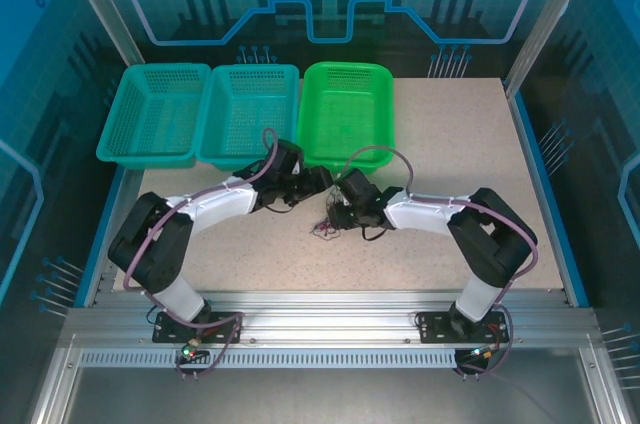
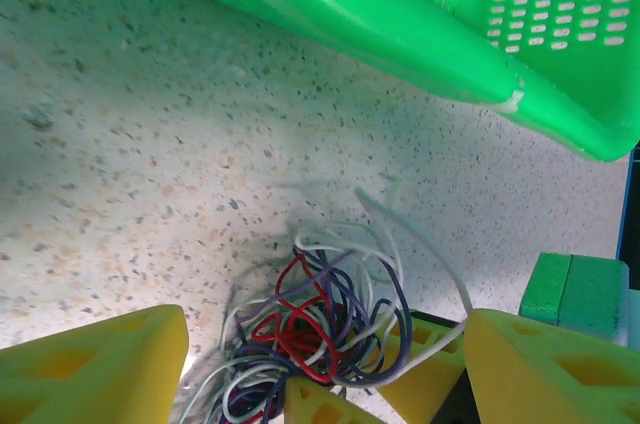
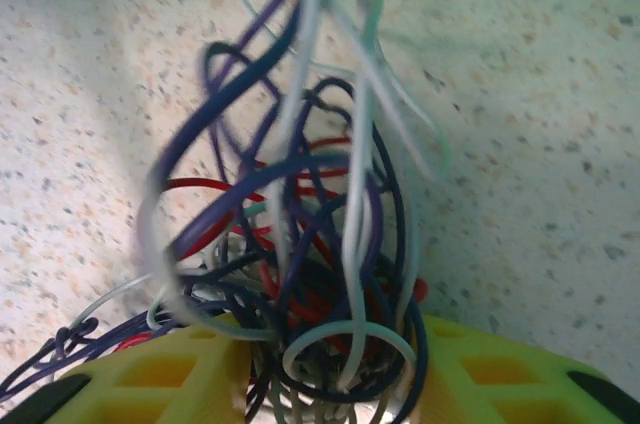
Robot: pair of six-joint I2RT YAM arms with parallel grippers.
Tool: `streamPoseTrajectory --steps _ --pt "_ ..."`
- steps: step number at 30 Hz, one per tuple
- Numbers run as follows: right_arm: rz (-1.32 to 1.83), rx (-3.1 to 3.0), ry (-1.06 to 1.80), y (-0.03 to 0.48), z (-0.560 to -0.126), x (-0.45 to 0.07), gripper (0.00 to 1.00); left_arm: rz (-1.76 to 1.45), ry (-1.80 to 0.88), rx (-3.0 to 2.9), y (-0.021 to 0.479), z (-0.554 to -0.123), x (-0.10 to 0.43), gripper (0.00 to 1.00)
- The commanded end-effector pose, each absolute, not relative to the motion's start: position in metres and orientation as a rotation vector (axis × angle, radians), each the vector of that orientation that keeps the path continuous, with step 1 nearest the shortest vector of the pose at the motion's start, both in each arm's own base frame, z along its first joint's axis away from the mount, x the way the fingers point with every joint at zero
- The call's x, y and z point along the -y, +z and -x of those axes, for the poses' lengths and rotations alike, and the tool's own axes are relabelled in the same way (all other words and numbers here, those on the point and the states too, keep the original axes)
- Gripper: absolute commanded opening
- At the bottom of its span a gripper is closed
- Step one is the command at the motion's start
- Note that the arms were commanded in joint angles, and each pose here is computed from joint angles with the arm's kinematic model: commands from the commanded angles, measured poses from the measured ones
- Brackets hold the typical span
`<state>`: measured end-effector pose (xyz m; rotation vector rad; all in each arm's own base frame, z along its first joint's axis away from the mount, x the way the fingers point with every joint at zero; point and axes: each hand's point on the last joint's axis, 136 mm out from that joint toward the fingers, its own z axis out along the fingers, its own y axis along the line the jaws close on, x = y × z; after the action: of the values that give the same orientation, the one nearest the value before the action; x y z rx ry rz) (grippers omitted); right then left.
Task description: Untangle the cables
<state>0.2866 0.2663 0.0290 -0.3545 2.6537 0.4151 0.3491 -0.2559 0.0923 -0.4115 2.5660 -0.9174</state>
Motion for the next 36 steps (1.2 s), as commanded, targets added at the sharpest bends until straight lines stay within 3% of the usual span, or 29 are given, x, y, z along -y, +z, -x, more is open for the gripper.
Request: streamPoseTrajectory --steps 1,3,7,13,22,26,30,36 --pt "0.590 -2.562 0.559 0.045 -0.272 -0.296 0.36 0.476 -0.904 -2.535 0.088 -0.365 0.265 0.71" --pt "0.612 -2.558 0.567 0.046 -0.270 -0.297 0.30 0.493 -0.881 -2.542 0.081 -0.365 0.264 0.67" --pt "0.658 -2.562 0.580 0.040 -0.259 -0.297 0.30 0.515 -0.880 -2.512 0.081 -0.367 0.263 0.62" --pt "0.707 -2.529 0.623 0.045 -0.250 -0.302 0.30 0.485 -1.121 -2.375 0.109 -0.373 0.283 0.74" --pt "0.696 -2.531 0.634 0.044 -0.247 -0.300 0.30 0.567 -1.233 -2.302 0.113 -0.369 0.284 0.72" --pt "0.678 -2.533 0.621 0.044 -0.248 -0.297 0.30 0.559 -1.209 -2.358 0.107 -0.363 0.283 0.53" --pt "0.634 -2.542 0.571 0.043 -0.253 -0.291 0.28 0.548 -1.066 -2.432 0.100 -0.356 0.269 0.00" --pt "0.337 -2.644 0.281 0.021 -0.265 -0.230 0.11 0.549 -0.823 -2.344 0.137 -0.354 0.215 0.00"
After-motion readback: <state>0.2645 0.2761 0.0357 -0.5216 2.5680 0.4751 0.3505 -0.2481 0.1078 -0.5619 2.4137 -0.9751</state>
